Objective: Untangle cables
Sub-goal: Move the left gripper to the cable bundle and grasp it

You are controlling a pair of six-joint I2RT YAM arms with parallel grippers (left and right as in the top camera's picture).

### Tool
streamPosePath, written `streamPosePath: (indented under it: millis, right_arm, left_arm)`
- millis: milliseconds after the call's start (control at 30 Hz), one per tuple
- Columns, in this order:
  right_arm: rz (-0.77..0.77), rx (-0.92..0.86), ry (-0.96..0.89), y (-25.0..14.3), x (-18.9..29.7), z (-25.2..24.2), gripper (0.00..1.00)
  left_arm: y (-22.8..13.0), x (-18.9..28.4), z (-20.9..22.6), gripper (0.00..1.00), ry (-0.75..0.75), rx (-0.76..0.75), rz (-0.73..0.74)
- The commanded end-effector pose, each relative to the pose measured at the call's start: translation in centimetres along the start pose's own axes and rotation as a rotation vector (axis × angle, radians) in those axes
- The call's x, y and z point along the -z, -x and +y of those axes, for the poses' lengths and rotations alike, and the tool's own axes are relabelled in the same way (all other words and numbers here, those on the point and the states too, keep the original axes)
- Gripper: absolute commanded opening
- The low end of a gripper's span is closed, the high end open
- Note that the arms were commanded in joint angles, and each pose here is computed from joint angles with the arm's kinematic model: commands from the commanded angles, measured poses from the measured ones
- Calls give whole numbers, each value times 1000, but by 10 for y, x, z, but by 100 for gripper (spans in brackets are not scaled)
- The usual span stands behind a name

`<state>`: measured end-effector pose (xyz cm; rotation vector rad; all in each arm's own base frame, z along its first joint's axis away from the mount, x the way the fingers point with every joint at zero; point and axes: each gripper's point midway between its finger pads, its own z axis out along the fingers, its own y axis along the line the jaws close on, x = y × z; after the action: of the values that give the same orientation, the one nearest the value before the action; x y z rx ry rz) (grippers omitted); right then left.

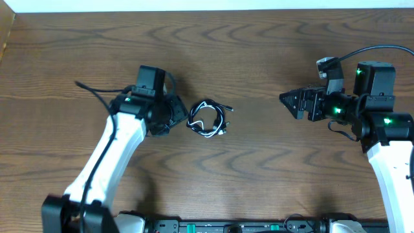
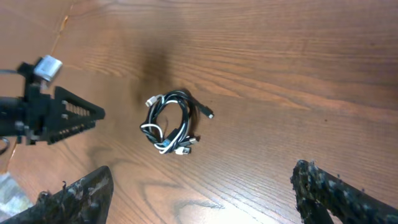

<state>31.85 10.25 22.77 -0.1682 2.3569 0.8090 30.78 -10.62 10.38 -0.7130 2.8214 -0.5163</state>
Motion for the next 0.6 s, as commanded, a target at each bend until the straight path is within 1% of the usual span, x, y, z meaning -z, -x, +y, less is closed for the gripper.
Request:
streamPosePath:
  millis: [0, 200, 400, 567]
  right_arm:
    - [-17, -24, -24, 6, 3, -2, 88]
    - [-16, -25, -25, 6, 3, -2, 88]
    - [-8, -30, -27, 4, 3, -3, 88]
    - [-7, -33, -45, 3, 3, -6, 89]
  left_arm:
    - [-1, -23, 16, 57, 85, 122, 20]
    - [-10, -51, 17, 43, 119, 140, 86]
    - [-21, -69, 19, 41, 164, 176, 121]
    - [-21, -85, 24, 41, 194, 219, 123]
